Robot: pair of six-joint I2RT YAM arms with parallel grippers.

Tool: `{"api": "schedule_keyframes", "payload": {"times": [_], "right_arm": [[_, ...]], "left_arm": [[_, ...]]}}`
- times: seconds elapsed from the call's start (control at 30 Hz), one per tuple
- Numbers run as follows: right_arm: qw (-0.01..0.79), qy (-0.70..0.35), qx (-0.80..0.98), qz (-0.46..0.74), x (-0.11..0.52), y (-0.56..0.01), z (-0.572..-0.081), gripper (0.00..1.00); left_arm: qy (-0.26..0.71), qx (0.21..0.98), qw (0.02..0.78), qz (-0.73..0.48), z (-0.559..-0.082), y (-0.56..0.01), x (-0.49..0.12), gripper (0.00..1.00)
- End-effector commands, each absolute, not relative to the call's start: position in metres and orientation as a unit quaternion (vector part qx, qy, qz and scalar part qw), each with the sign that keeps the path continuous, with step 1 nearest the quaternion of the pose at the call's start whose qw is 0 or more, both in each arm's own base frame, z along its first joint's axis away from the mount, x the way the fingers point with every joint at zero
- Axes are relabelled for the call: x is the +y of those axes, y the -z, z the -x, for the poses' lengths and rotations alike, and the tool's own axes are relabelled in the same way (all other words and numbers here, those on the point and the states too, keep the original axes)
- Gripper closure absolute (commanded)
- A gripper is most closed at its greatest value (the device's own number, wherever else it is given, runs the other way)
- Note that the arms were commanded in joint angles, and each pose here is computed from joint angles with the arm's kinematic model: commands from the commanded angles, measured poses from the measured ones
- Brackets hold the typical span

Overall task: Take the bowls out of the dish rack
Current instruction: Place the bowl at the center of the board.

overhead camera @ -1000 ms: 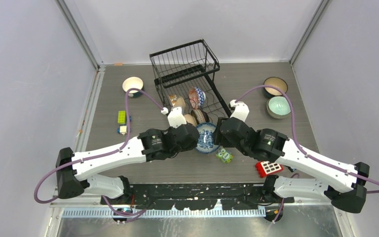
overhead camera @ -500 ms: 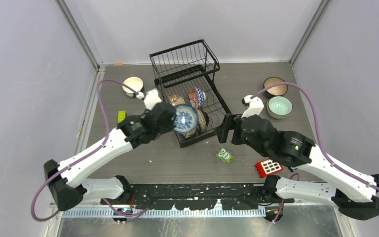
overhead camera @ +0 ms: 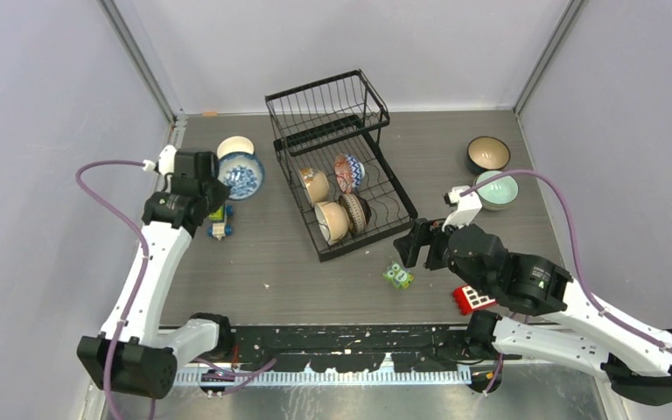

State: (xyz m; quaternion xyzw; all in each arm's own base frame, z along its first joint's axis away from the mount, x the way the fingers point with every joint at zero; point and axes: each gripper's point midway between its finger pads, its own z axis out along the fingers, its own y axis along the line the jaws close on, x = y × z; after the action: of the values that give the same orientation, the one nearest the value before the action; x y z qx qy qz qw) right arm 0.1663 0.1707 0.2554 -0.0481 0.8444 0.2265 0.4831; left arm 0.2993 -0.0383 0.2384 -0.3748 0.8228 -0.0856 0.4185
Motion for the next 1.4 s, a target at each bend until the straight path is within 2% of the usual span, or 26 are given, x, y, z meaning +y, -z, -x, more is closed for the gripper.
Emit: {"api": "schedule_keyframes", "payload": {"times": [0.0, 0.23, 0.57, 1.37], "right_arm": [[0.502, -0.242, 0.829, 0.048, 0.173, -0.261, -0.17, 0.15], [0.5, -0.245, 0.829, 0.046, 0.167, -0.247, -0.165, 0.15], [0.522, -0.242, 0.817, 0.042, 0.156, -0.249, -0.167, 0.15], [0.546, -0.224, 0.806, 0.052, 0.166, -0.252, -0.181, 0.15]], "left_arm": [[0.127, 0.787, 0.427, 0.428, -0.334, -0.242, -0.012, 1.0], [0.109, 0.731, 0.43, 0.519, -0.379, -0.23, 0.059, 1.0], [0.093, 0.703, 0.411, 0.573, -0.424, -0.187, 0.118, 1.0], [0.083, 0.695, 0.372, 0.61, -0.479, -0.115, 0.161, 1.0]]}}
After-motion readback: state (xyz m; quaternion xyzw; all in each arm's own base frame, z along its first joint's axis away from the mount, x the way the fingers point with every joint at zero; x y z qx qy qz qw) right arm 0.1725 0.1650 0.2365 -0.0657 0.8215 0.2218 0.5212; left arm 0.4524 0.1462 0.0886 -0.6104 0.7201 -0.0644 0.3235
